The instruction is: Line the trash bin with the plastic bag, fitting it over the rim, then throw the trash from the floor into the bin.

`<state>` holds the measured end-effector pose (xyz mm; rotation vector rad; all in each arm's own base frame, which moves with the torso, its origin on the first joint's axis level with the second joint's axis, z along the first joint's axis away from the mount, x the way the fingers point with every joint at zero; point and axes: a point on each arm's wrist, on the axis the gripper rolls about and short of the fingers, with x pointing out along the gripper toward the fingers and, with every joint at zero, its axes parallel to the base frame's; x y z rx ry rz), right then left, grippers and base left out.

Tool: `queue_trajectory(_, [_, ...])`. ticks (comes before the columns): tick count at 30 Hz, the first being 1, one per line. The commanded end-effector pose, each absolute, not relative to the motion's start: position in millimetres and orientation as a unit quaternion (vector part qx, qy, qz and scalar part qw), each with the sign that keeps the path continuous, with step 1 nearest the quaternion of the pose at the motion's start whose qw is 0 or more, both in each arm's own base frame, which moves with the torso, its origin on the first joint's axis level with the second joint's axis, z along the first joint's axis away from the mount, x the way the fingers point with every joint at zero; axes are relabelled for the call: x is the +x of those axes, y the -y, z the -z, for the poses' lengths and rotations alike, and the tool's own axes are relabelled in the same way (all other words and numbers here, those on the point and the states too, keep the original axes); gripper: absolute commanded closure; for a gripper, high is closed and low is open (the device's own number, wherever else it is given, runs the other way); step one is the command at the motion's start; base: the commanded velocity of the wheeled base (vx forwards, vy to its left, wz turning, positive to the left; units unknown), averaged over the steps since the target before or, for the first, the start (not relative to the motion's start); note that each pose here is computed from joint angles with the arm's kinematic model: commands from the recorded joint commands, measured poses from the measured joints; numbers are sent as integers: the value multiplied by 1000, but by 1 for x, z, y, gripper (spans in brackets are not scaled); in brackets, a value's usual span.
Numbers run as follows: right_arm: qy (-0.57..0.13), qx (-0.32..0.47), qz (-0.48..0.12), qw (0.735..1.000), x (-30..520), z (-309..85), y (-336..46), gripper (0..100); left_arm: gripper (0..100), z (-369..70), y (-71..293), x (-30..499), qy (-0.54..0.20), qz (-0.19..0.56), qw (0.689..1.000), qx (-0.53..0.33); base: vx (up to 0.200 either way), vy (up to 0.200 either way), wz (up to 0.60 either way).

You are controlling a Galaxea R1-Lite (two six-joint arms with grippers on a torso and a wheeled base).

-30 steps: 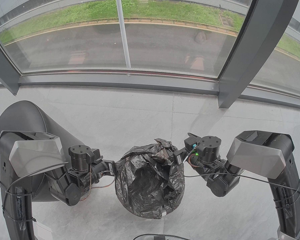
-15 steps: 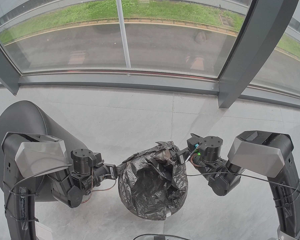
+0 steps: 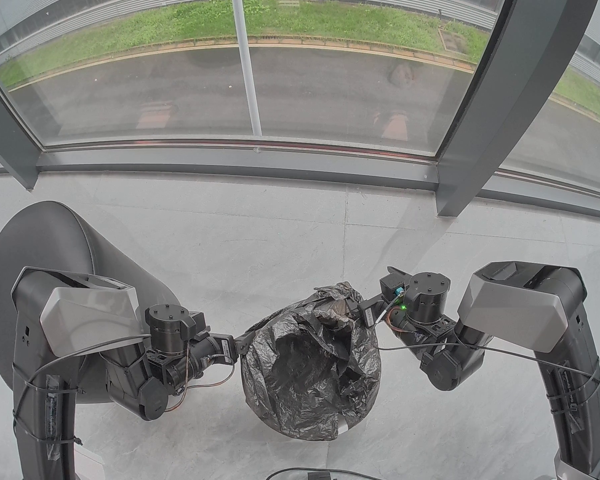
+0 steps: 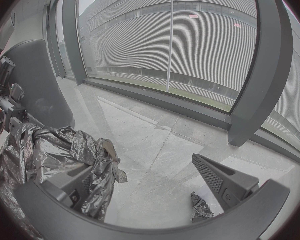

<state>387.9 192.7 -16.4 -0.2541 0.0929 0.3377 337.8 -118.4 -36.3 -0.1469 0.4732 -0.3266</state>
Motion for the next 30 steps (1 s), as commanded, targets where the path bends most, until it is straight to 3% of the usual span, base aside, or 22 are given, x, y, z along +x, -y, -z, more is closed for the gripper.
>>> queue_trajectory(1, [-34,-120,-164,979,387,11,-193,0,0,34,121,335,-230,164,956,-80,0,0,0])
queue_trajectory(10, [-15,-111,-170,979,366,-15,-192,0,0,8,125,315,-207,181,958,-86,0,0,0])
queue_trajectory(19, [-37,-119,-188,974,354,0,-195,0,0,1,153,292,-196,227,950,-89,0,0,0])
queue_trajectory(30, [-1,-98,-192,976,344,-26,-203,0,0,-10,153,289,-184,231,951,-97,0,0,0])
